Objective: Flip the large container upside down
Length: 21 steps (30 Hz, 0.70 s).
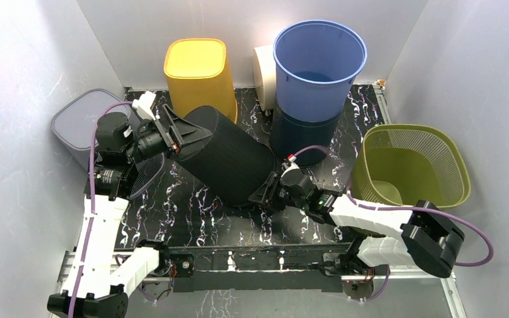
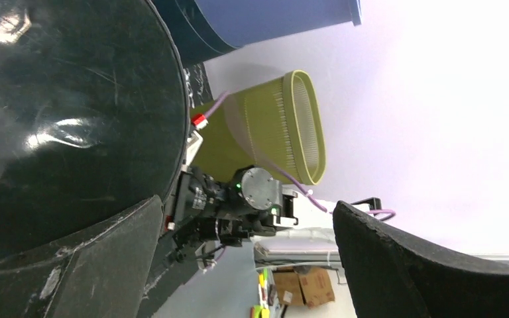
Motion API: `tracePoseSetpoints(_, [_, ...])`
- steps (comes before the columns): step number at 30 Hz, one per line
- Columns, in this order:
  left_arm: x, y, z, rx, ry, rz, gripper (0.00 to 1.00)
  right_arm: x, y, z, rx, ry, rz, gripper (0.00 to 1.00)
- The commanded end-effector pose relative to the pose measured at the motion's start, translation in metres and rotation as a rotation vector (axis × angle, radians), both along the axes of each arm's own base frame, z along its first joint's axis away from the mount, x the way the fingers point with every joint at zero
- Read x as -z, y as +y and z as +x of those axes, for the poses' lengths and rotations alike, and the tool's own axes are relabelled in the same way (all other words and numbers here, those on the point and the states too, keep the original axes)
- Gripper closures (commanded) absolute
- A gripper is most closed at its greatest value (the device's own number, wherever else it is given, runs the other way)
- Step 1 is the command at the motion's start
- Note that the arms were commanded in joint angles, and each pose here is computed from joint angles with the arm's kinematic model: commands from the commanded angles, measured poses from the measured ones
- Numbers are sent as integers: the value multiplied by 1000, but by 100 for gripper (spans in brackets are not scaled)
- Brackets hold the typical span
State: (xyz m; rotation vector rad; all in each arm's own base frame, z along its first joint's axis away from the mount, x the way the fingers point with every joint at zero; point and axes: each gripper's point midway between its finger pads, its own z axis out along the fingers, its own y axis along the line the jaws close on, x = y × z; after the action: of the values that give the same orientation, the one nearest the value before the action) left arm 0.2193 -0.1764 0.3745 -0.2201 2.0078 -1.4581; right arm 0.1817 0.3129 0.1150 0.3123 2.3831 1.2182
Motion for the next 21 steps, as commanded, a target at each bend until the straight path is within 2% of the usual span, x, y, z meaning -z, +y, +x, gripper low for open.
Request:
tracePoseSetpoints(1, [-8, -10, -13, 100, 8, -42, 2, -51, 26, 23, 16, -128, 126, 57])
tracePoseSetpoints(5, [-1, -8, -9, 90, 6, -8, 2, -34, 18, 18, 26, -84, 96, 48])
tracePoseSetpoints(10, [-3, -6, -7, 77, -15, 12, 2, -13, -2, 10, 53, -38, 19, 27])
tracePoseSetpoints(12, [-3, -6, -6, 77, -17, 23, 2, -4, -14, 6, 66, -25, -39, 15])
tracePoseSetpoints(15, [-3, -4, -5, 69, -25, 48, 2, 10, -32, 3, 73, -11, -147, 3])
tracePoseSetpoints(18, [-5, 1, -1, 37, -30, 99, 2, 17, -57, 1, 100, -1, -286, 2])
tracePoseSetpoints(21, [8, 16, 4, -46, 16, 210, 2, 10, -74, 1, 118, -23, -366, 2])
